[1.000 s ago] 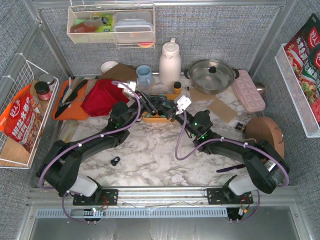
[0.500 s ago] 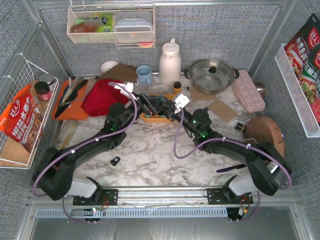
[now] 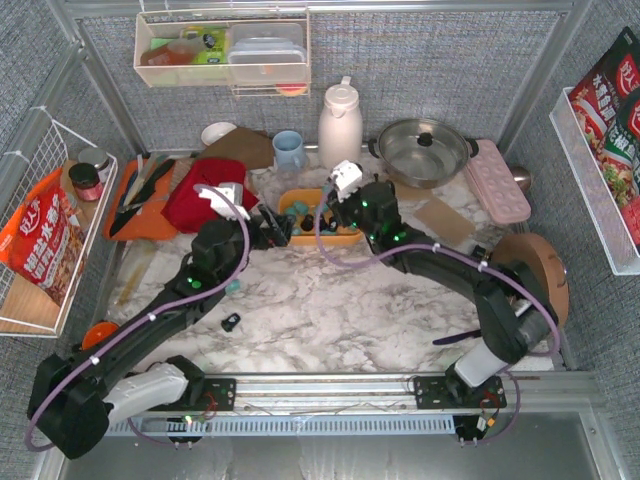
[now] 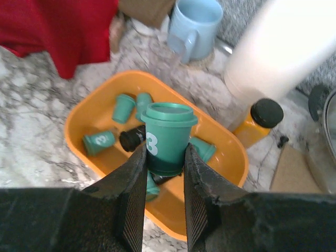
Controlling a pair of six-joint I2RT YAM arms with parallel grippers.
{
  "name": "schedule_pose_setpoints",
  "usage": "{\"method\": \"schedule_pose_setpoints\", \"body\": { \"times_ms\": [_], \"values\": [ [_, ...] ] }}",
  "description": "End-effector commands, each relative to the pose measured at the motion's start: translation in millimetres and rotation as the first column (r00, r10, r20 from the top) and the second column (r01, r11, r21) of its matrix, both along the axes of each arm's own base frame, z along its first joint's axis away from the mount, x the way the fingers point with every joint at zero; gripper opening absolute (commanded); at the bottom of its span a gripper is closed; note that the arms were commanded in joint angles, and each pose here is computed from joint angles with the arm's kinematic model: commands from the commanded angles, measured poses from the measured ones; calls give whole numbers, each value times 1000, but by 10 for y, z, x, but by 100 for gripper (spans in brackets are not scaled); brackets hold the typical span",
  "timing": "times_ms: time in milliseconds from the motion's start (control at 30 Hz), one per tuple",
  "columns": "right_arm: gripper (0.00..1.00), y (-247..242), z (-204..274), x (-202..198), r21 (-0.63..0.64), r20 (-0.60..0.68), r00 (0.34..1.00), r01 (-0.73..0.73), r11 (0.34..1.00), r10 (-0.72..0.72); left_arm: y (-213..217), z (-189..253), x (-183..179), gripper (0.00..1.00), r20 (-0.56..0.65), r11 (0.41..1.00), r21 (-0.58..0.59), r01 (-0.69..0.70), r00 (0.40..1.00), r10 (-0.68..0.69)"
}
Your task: Mix the coffee capsules in the storage basket
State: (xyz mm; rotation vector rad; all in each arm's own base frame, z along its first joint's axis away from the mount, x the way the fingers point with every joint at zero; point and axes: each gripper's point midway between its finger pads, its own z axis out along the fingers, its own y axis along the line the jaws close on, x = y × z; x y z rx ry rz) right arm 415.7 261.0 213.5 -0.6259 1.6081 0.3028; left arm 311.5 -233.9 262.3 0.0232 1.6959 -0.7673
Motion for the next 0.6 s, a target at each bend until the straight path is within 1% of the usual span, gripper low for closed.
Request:
{"method": "schedule_pose_setpoints", "body": {
  "times_ms": [0, 100, 133, 200, 267, 433, 567],
  "values": [
    [9, -224, -469, 131, -146, -204, 970, 107, 983, -136, 338, -607, -164, 99, -166, 982, 176, -74, 981, 104],
    [12, -329, -684, 236, -180, -300, 931, 156, 971, -205, 508, -790, -286, 99, -216, 972, 209, -109, 964, 154],
    [12, -333, -667, 272, -176, -311, 926, 167, 970, -216, 559, -824, -325, 99, -226, 969, 214, -120, 960, 168],
    [14, -379, -799, 299, -204, -364, 899, 180, 962, -245, 666, -896, -407, 99, -247, 963, 229, -142, 948, 199],
    [17, -411, -862, 316, -222, -400, 876, 194, 956, -271, 774, -969, -484, 99, -272, 955, 245, -167, 934, 233],
    [32, -461, -973, 323, -252, -462, 834, 204, 946, -303, 946, -1170, -674, 99, -345, 945, 255, -203, 894, 285],
    [49, -497, -984, 317, -258, -481, 818, 212, 943, -315, 1048, -1334, -785, 99, -409, 936, 254, -245, 850, 333]
  ]
}}
